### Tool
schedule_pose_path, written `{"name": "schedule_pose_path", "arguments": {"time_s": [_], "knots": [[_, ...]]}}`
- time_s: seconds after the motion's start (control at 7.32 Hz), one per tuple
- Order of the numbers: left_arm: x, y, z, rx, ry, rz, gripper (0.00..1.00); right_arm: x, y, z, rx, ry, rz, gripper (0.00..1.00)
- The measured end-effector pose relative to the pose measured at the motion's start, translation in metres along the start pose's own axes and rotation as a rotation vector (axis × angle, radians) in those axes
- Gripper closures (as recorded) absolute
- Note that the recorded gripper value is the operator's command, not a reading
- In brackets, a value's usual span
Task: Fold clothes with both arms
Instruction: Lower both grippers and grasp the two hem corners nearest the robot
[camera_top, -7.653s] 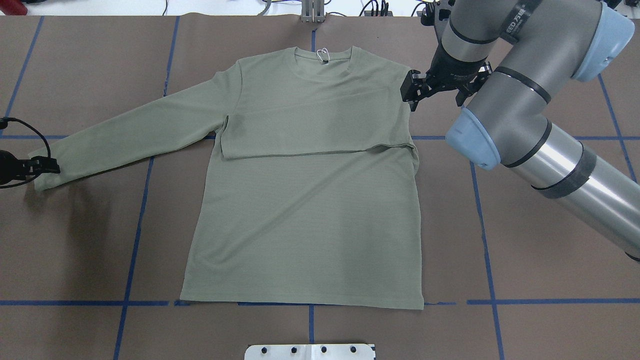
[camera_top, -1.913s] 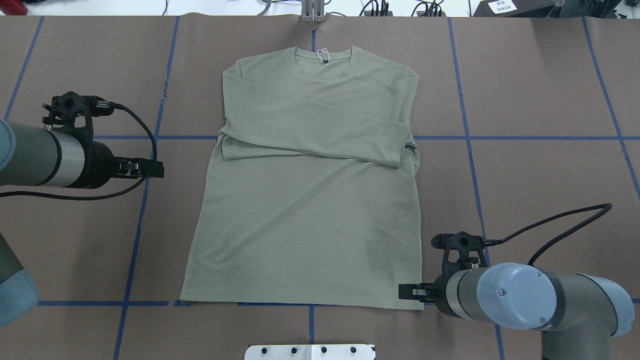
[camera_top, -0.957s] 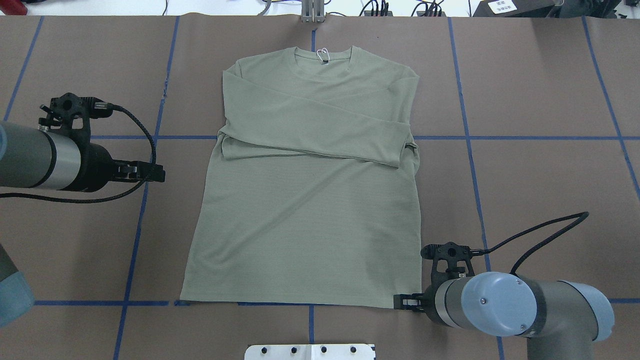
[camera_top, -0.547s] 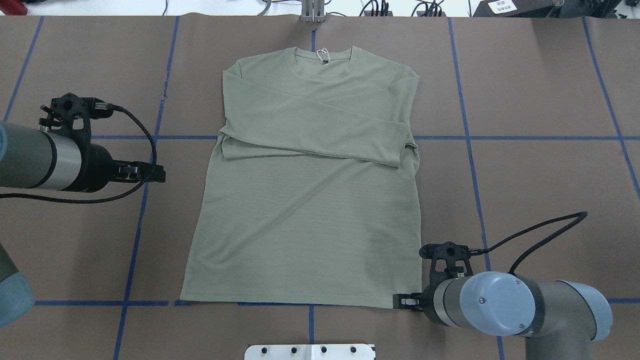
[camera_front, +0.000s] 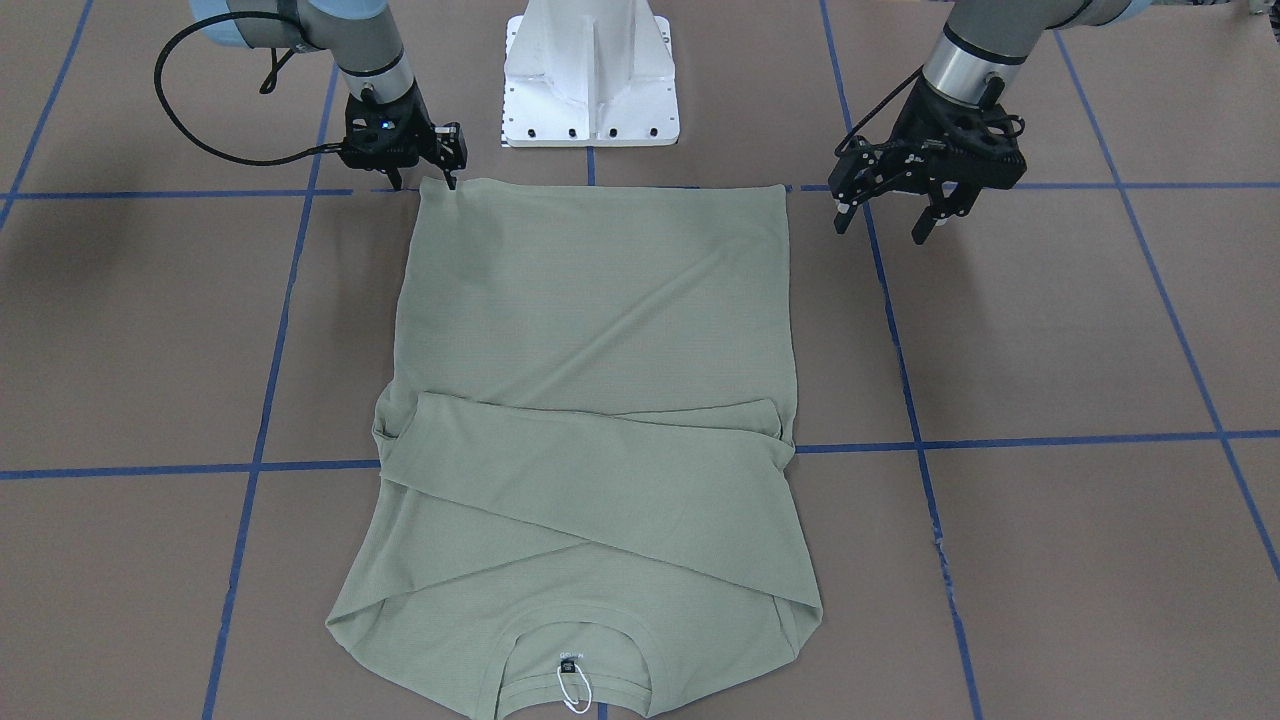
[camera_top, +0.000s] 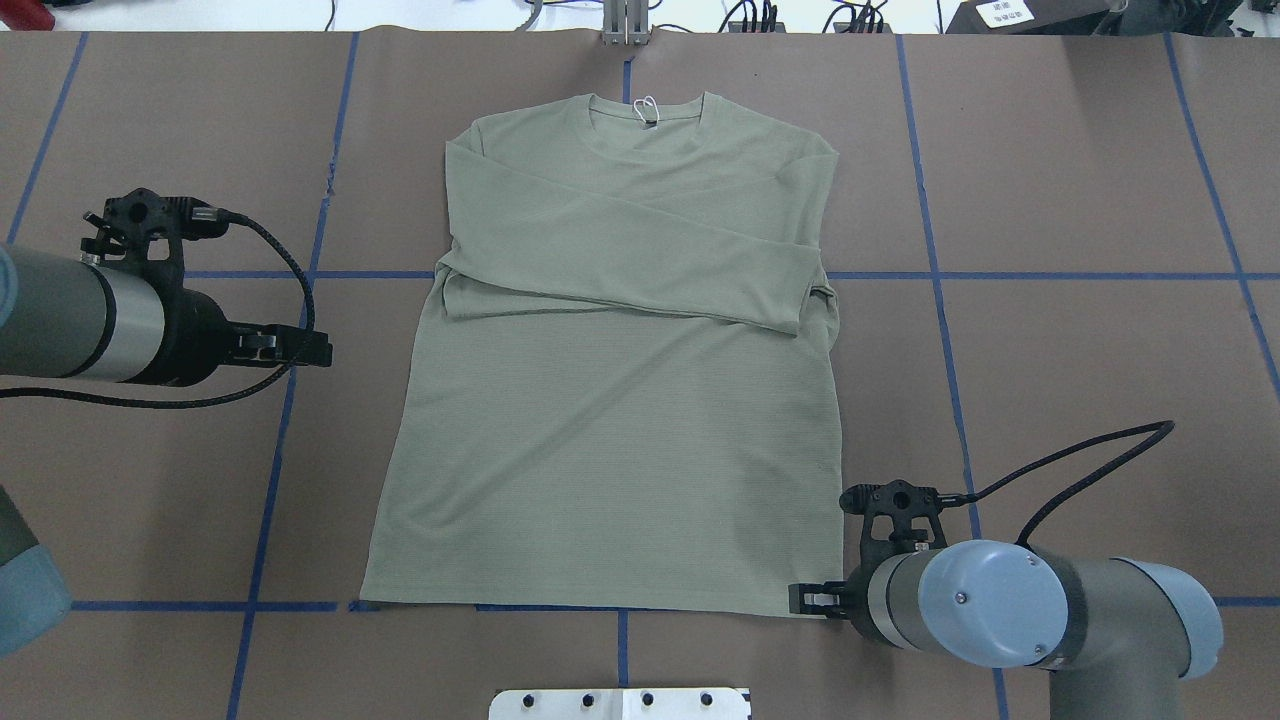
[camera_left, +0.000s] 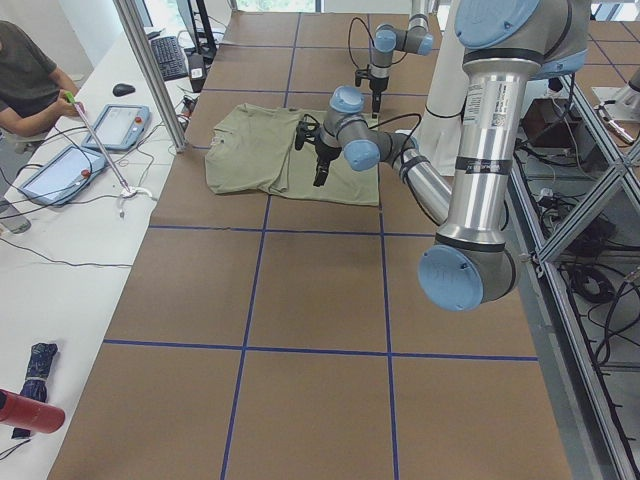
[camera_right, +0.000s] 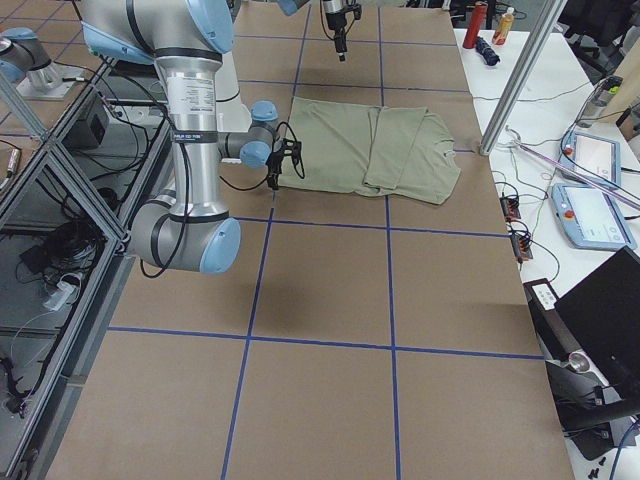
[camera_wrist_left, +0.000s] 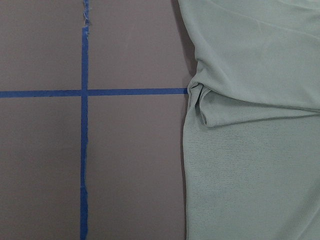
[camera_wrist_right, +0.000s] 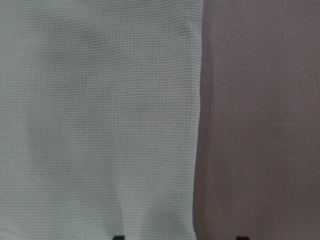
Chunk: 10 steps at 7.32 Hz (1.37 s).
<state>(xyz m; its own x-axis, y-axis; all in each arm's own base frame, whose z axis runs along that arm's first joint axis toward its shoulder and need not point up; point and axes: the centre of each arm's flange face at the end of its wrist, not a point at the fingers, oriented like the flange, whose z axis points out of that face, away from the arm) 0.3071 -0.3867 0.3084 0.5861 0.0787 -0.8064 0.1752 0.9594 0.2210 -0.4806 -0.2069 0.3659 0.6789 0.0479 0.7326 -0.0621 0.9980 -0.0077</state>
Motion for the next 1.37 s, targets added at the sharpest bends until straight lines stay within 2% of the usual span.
{"name": "schedule_pose_path", "arguments": {"time_s": [0.14, 0.27, 0.41, 0.55, 0.68, 1.09, 1.37], "knots": [[0.0, 0.0, 0.0, 0.001, 0.0, 0.0, 0.0, 0.0, 0.0, 0.0, -0.001, 0.001, 0.0, 0.61], [0.001, 0.0, -0.001, 0.001, 0.001, 0.0, 0.0, 0.001, 0.0, 0.001, -0.003, 0.003, 0.0, 0.61], [0.001, -0.001, 0.0, 0.002, 0.001, 0.0, 0.0, 0.001, 0.001, 0.004, -0.005, 0.008, 0.0, 0.69], [0.001, -0.001, 0.0, 0.002, 0.001, 0.0, 0.0, 0.002, 0.001, 0.006, -0.007, 0.012, 0.0, 0.87], [0.002, -0.001, 0.0, 0.002, 0.001, 0.001, 0.0, 0.002, 0.001, 0.006, -0.008, 0.012, 0.0, 0.98], [0.003, -0.001, 0.001, 0.001, 0.002, 0.002, 0.0, -0.001, -0.001, -0.004, -0.007, -0.008, 0.002, 1.0], [0.005, 0.005, 0.01, -0.016, -0.002, -0.025, 0.0, -0.008, -0.002, -0.022, 0.0, -0.046, 0.01, 1.0]]}}
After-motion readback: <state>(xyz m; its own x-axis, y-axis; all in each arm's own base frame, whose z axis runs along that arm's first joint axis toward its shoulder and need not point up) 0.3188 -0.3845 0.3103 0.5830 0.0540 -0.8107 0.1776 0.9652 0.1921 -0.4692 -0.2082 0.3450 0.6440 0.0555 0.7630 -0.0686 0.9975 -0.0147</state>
